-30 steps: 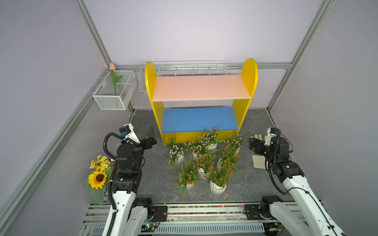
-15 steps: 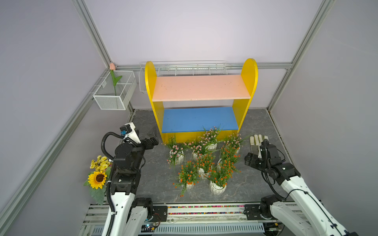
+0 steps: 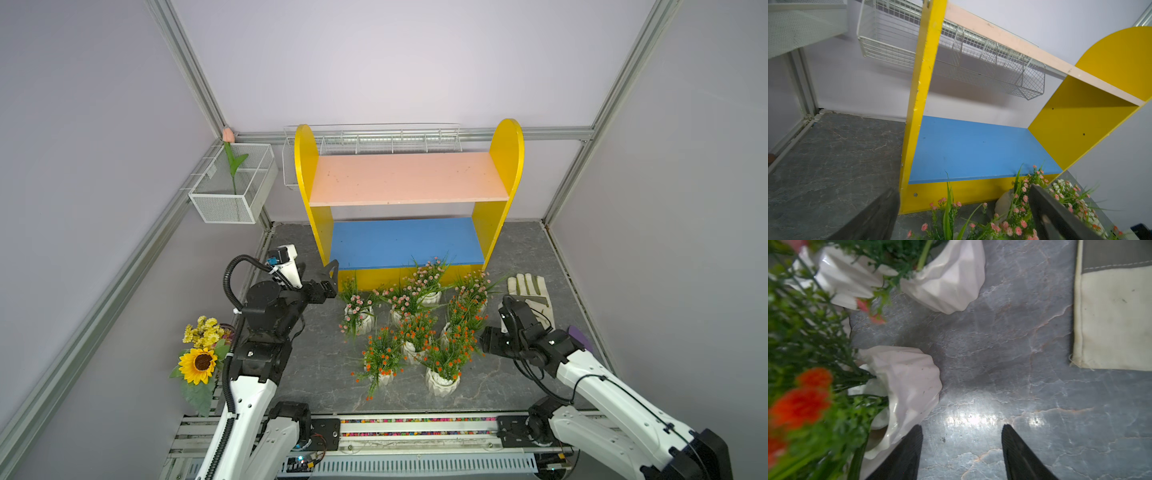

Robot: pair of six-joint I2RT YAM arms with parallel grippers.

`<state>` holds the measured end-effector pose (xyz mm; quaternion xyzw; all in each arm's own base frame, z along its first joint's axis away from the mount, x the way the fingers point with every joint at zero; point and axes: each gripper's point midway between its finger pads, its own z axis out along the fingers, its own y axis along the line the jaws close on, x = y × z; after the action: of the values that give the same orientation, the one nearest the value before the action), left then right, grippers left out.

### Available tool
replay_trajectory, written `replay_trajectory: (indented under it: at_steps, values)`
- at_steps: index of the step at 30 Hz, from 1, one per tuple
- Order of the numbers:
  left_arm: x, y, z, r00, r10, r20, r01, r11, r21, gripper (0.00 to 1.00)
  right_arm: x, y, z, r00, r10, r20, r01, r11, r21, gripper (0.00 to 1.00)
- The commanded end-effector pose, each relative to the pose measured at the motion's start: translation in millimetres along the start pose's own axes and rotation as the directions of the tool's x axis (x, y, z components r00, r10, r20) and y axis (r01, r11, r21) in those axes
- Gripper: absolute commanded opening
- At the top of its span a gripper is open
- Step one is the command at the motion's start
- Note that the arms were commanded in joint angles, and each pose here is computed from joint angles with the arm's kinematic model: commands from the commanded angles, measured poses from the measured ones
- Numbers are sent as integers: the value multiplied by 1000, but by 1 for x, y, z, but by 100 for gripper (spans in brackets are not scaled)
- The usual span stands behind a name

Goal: Place the baby's breath potted plants on the rack by color
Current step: Pick up the baby's breath potted plant from the center of the board.

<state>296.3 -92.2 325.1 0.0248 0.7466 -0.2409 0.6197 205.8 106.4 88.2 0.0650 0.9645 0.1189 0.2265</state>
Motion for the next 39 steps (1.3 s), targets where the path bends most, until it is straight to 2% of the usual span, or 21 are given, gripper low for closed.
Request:
replay_trajectory:
  at_steps: [1, 13, 25, 39]
  values:
    - [-7, -22, -1, 999, 51, -6, -51, 996, 79, 99, -8, 10, 1, 999, 26, 29, -25, 999, -23, 62]
    - [16, -55, 9, 993, 102, -55, -87, 973, 216, 100, -16, 27, -1, 999, -3, 49, 6, 998, -62, 51]
    - [26, -76, 19, 988, 138, -67, -116, 958, 264, 99, -15, 42, 8, 999, -39, 22, 40, 995, -86, 43]
    - [38, -90, 22, 978, 189, -87, -156, 943, 294, 100, -12, 45, 19, 997, -74, -15, 73, 997, -40, 32]
